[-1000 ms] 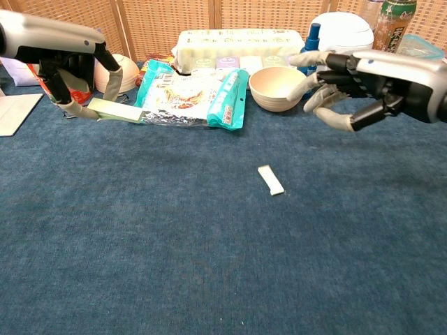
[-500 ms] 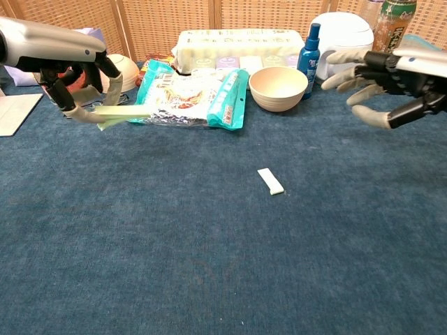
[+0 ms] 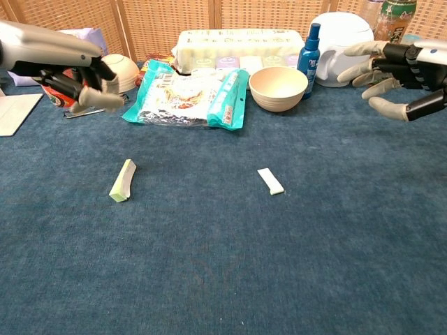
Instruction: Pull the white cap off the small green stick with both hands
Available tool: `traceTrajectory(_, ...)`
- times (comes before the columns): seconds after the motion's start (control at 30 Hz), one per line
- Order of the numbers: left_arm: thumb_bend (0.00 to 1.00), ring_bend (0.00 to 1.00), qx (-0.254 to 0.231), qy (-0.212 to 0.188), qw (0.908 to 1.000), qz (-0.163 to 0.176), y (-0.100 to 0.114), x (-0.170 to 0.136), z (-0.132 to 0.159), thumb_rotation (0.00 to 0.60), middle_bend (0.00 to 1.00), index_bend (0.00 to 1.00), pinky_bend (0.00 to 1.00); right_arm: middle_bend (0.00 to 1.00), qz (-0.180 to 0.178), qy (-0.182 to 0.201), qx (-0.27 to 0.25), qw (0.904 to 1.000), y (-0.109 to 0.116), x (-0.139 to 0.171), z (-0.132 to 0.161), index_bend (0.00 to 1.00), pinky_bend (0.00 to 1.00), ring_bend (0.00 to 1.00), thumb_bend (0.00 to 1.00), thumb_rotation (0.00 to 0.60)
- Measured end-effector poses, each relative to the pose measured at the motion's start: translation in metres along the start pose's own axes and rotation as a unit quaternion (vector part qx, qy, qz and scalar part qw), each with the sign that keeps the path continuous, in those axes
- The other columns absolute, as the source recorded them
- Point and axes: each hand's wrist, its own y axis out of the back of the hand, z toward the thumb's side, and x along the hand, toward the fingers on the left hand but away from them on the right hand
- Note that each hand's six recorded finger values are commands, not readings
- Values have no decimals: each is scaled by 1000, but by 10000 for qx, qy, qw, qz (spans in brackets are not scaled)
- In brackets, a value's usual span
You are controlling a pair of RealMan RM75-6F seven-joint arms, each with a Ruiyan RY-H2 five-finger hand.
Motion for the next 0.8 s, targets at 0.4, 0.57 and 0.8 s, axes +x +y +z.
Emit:
traceTrajectory(0.4,135,0,-219,640,9976,-125,-5,-28,-22,0,48,226,123,196,-14,-34,119,9999,3,0,-2,0,194,144,525,600)
traceTrajectory(0.57,135,0,-341,679,9969,-181,-13,-36,-28,0,26,180,115,197,-46,-53,190,9998,4,2,-3,0,194,144,524,600)
traceTrajectory(0.8,135,0,-720,965,9906,646,-17,-63,-52,0,0,91,104,197,-164,-98,367,9991,7,6,-6,0,193,144,524,600)
